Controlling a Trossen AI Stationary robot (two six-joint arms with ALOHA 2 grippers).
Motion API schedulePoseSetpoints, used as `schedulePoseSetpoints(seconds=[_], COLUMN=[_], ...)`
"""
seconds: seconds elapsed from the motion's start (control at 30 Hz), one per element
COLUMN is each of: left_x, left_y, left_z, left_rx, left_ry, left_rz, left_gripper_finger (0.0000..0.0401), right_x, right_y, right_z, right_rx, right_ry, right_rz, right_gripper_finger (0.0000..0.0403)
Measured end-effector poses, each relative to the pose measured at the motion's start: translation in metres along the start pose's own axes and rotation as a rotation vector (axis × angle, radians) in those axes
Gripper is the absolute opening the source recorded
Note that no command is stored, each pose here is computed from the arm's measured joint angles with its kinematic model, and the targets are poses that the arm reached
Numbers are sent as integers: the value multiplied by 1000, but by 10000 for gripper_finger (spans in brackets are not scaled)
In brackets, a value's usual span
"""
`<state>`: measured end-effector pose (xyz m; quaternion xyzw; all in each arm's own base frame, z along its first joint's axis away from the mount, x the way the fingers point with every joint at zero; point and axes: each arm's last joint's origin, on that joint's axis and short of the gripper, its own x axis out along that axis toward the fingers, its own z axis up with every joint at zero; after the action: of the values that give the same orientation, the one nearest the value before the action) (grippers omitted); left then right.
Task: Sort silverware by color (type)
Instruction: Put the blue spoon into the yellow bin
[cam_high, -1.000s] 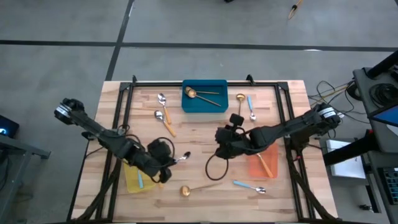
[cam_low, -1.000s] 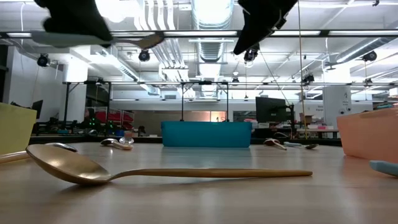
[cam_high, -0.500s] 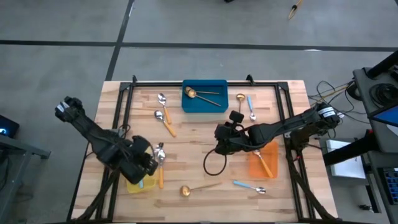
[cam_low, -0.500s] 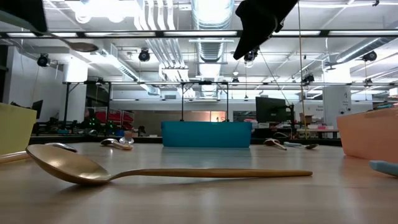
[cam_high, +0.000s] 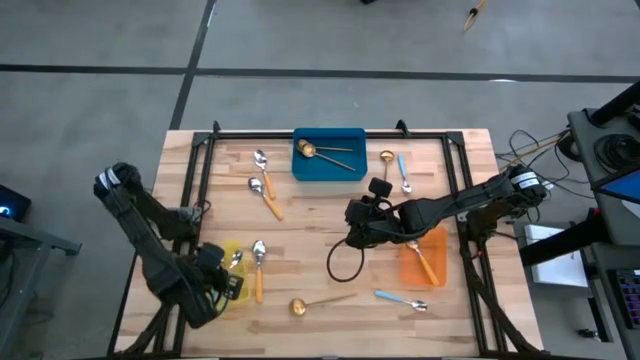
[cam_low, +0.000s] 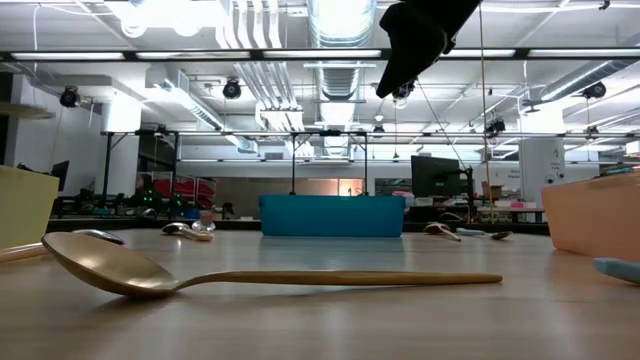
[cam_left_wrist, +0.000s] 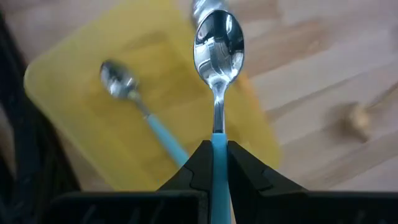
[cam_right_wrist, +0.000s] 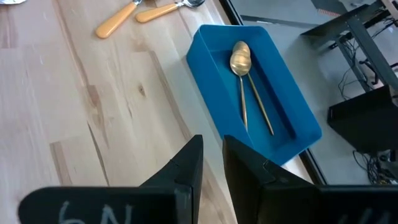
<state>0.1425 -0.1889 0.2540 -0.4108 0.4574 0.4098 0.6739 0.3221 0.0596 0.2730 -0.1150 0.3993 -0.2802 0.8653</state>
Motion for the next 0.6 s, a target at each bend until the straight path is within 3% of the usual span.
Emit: schedulePoseSetpoints(seconds=[0.17,0.6], left_x=[8,10], left_y=[-3,0], left_z=[-19,-19], left_rx=[14,57], left_ry=[22,-47], left_rz=[65,145], left_gripper_finger=[10,10], right_x=[0,2], right_y=[0,1], right_z=[0,-2], right_rx=[12,23], right_ry=[-3,4], right_rz=[1,-1], right_gripper_finger=[54,54])
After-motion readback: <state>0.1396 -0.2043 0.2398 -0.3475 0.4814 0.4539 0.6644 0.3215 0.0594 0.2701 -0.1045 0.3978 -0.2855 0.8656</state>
